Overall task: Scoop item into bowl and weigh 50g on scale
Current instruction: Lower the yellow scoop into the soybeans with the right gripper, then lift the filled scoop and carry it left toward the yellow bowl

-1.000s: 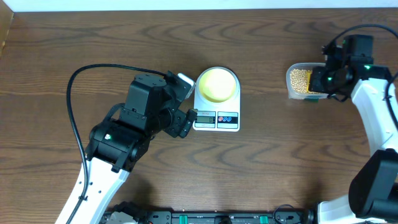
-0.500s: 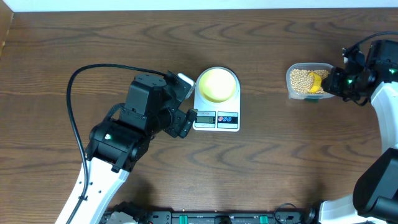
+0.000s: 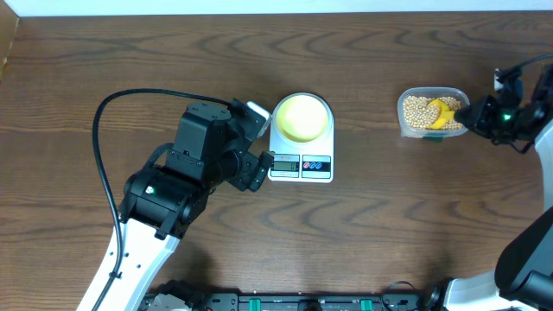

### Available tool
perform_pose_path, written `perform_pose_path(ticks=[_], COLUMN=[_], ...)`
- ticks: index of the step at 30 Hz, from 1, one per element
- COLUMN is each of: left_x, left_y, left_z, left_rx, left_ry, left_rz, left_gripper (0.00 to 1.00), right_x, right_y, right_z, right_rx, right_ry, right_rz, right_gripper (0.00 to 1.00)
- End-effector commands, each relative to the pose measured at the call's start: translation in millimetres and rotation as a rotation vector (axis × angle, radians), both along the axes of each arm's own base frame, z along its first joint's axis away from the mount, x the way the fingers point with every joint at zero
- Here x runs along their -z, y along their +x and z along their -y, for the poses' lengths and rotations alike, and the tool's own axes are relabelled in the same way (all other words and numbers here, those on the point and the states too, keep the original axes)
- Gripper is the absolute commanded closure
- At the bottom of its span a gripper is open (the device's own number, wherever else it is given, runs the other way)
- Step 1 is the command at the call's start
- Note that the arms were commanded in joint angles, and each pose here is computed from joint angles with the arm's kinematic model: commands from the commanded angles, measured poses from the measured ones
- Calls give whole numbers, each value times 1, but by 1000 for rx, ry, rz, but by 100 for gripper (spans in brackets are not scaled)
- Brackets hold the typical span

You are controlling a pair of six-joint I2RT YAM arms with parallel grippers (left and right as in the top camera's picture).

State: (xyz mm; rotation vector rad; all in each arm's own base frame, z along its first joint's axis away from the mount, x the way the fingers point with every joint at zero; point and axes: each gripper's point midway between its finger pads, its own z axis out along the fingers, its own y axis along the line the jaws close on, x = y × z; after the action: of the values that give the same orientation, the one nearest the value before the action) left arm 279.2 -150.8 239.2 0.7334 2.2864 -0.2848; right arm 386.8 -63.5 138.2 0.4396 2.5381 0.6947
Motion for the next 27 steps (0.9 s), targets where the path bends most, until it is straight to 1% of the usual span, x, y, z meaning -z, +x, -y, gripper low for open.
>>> perform_pose_path(ticks=[1, 12, 27], left_x=[1, 1, 1], left_y=[0, 0, 0], left_z=[1, 1, 1], left_rx=[10, 10, 10], left_ry=[0, 0, 0], left_rz=[-5, -5, -5], left_gripper=[17, 16, 16], right_x=[-4, -23, -41], right_y=[-3, -6, -15], right_z=[3, 11, 26], right_rx=[7, 20, 25], right_ry=[55, 198, 303], right_rz=[17, 88, 174], right_gripper=[99, 99, 99])
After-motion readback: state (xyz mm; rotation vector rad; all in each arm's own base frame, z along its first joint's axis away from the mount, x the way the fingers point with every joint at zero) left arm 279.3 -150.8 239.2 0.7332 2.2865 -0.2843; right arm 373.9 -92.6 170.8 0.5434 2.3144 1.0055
